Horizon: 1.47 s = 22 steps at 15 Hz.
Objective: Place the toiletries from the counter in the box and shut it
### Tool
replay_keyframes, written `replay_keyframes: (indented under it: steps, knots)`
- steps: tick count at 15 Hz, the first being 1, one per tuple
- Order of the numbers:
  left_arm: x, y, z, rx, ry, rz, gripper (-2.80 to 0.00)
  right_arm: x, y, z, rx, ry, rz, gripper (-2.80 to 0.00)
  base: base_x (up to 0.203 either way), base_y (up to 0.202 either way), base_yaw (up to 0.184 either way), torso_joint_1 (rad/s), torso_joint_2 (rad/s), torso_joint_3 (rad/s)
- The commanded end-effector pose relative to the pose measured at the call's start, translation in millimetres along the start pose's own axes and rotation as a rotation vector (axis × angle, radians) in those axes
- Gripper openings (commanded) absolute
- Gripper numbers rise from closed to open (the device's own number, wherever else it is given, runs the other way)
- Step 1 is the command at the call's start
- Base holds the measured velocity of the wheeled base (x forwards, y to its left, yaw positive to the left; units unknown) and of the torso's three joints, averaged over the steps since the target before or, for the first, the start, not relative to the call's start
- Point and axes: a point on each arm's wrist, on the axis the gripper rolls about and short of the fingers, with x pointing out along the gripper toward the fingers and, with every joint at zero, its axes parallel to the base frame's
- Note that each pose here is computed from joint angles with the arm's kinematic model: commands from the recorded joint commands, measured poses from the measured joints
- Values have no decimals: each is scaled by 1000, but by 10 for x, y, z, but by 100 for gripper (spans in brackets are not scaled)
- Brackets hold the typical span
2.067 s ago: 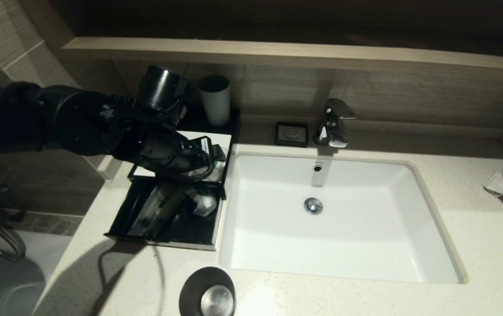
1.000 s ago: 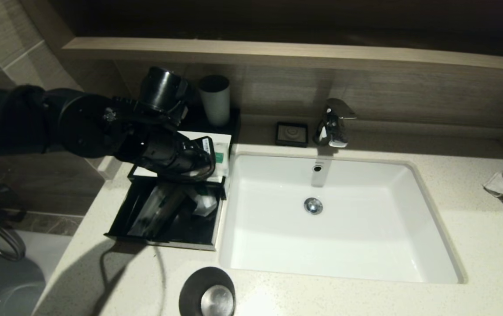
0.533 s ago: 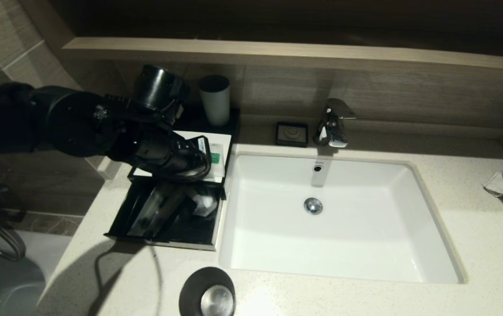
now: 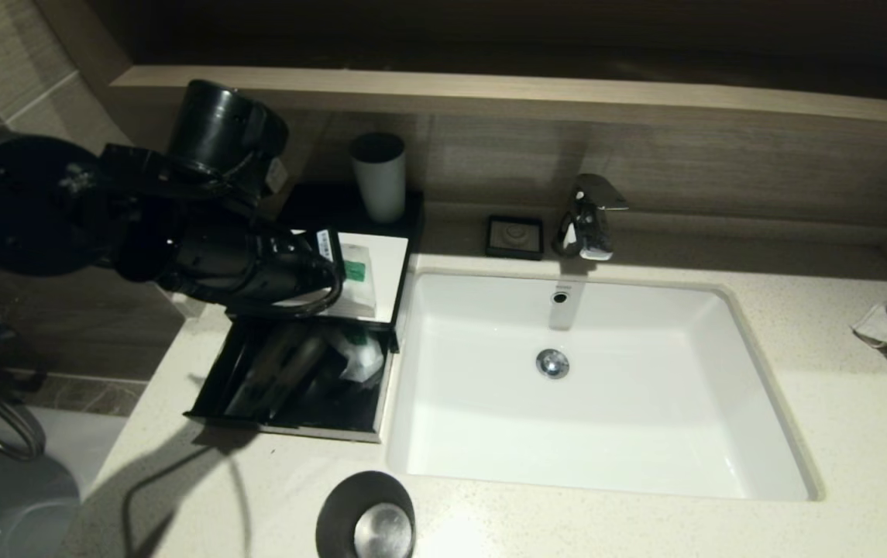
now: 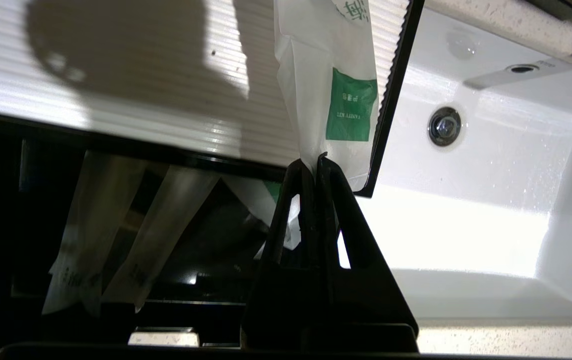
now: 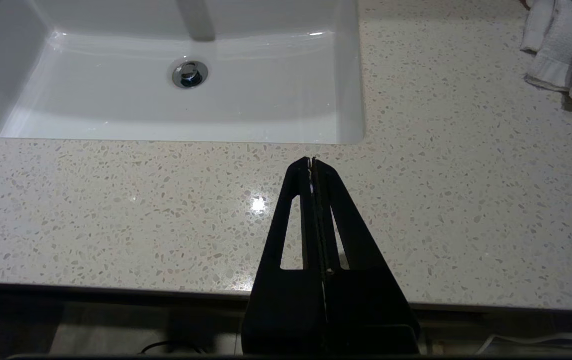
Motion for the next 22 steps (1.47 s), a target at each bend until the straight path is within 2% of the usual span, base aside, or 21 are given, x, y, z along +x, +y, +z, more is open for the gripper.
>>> replay_keyframes:
  steps: [1,5,9,12,16,22]
  knots:
    - [-163,57,-68,-6,1,-2,-280,1,0,0,0,2,0,-280,0,0,0,0,0,0]
    - [-307,108,-212,-21,27,-5,-280,1,0,0,0,2,0,-280,0,0,0,0,0,0]
    - [-376,121,-439,-44,86,-9,-280,1,0,0,0,2,0,-280,0,0,0,0,0,0]
    - [-376,172,-567,-68,137,17,-280,1,0,0,0,2,0,-280,0,0,0,0,0,0]
    - [-336,214,-651,-123,177,49,-280,1,0,0,0,2,0,-280,0,0,0,0,0,0]
    - [-294,238,-757,-129,222,73,-280,1,0,0,0,2,0,-280,0,0,0,0,0,0]
